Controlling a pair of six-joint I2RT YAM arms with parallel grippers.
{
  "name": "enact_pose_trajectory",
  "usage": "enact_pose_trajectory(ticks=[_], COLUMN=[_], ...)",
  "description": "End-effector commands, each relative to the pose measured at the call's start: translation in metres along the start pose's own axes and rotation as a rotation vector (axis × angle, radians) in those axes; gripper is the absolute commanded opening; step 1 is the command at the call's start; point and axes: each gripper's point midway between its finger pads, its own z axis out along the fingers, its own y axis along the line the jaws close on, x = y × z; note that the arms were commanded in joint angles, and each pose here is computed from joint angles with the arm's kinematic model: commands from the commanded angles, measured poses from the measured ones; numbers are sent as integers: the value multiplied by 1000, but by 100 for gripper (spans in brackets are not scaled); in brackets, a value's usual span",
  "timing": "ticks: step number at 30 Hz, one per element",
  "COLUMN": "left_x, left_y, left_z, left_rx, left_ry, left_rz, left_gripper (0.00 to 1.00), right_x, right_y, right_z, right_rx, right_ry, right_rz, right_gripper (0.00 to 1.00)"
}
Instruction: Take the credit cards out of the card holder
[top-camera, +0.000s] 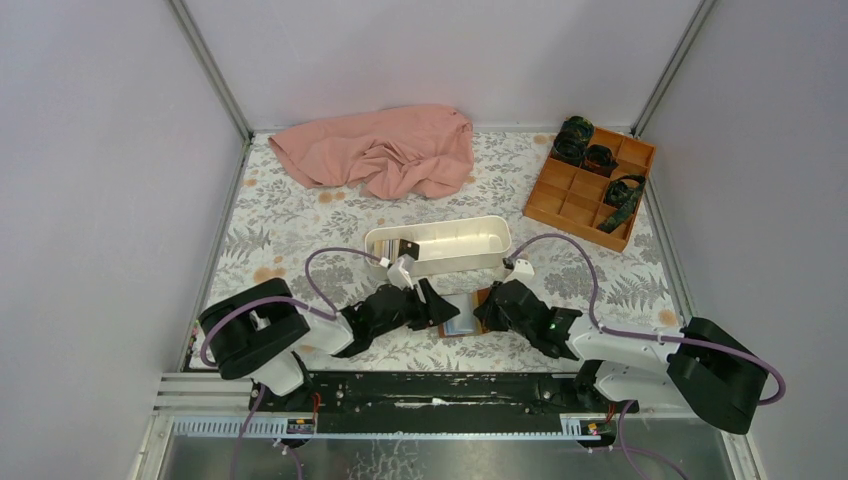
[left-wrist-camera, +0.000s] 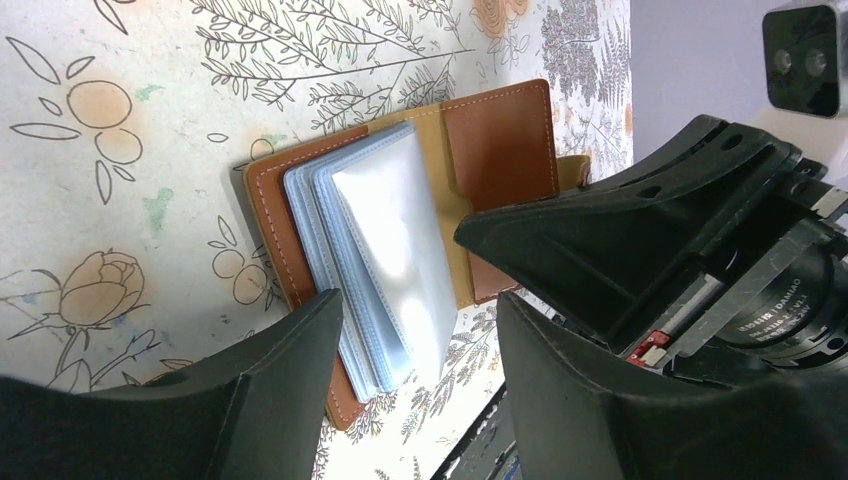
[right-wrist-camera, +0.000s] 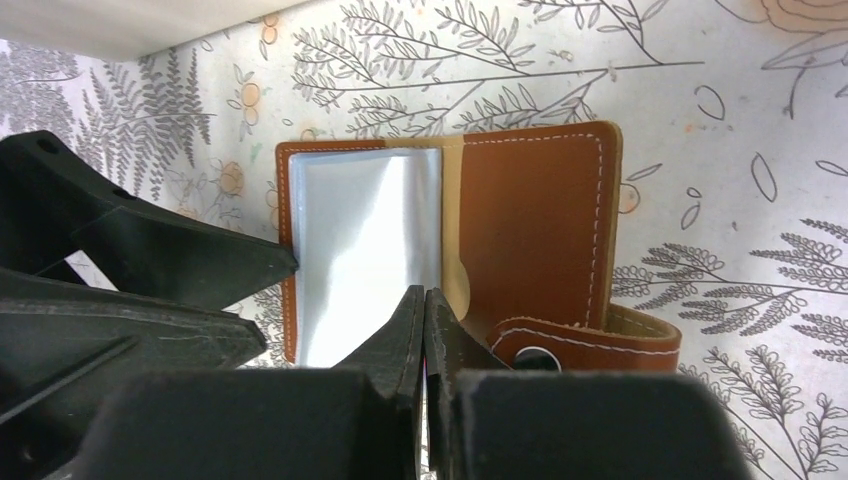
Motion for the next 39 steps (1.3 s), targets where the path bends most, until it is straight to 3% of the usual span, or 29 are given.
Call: enact_pose_trajectory(ticks=[1,25,39], left_x=[-2,0,12], left_y=[2,-55,-87], left_z=[7,25,29], left_rx=[-26,181,232], left_ry=[-8,56,87], left_rz=[12,-16,39], left_gripper=[66,66,65], right_x=[1,28,32], right_y=[-5,-23,-23], right_z=[1,5,7], right_rx=[19,9,-7], right_ry=[-11,42,48], right_rz=[12,56,48], right_gripper=[0,0,0])
